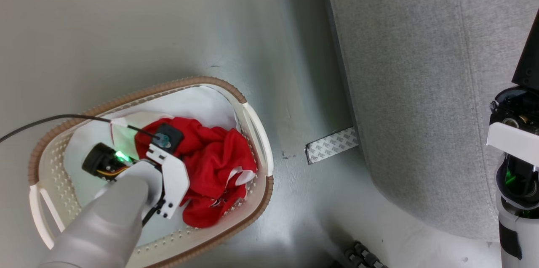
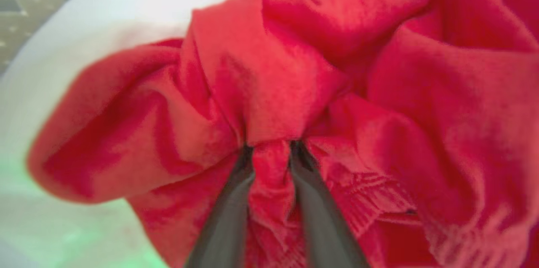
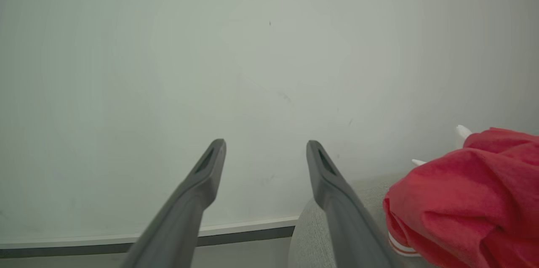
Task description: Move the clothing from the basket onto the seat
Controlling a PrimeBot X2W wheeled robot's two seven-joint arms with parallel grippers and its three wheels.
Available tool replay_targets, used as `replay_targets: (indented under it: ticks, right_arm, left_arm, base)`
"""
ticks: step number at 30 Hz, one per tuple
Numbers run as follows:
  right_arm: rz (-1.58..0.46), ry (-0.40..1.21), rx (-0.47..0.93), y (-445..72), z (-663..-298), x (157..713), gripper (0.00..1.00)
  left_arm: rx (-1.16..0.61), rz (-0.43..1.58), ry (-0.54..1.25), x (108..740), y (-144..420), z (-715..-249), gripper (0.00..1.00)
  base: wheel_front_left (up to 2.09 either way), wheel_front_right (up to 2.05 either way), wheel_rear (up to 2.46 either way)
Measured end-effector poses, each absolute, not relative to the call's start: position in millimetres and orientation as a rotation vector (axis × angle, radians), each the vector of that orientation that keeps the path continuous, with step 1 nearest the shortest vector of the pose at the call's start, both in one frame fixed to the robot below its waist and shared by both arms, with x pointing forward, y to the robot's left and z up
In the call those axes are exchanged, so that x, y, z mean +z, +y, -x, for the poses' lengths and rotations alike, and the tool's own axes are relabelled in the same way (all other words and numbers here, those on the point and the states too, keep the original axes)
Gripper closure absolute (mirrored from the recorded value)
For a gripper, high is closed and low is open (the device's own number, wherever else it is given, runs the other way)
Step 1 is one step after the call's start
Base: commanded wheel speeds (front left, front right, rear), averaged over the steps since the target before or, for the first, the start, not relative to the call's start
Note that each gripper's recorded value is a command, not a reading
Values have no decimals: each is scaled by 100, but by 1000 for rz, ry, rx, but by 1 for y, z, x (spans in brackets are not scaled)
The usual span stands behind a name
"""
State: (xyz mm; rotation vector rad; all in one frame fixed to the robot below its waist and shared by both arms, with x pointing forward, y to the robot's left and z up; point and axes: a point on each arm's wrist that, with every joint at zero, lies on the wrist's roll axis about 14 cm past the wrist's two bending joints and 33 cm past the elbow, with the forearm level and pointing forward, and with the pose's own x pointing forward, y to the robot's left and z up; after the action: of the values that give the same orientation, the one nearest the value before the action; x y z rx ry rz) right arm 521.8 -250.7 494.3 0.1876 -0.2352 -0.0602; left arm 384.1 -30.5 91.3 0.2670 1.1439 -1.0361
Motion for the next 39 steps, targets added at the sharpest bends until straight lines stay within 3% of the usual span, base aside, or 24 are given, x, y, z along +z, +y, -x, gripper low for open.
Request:
replay_targets:
  ticks: [15,28,39]
  right_arm:
    - [-259,-374,-65,-252,-500,560,0]
    - [-318,-421,-33,-237,-442,602,0]
    - [-354,-340,53,-200,-405,589,0]
  left_arm:
    - [-1001,-54,867,189,-56,-408,100]
    - [-927,96,498,349,-68,-424,100]
    - [-768,120,82,497,-25,-437,100]
  base:
    - [0,0,0]
    - [0,0,0]
    - [0,0,0]
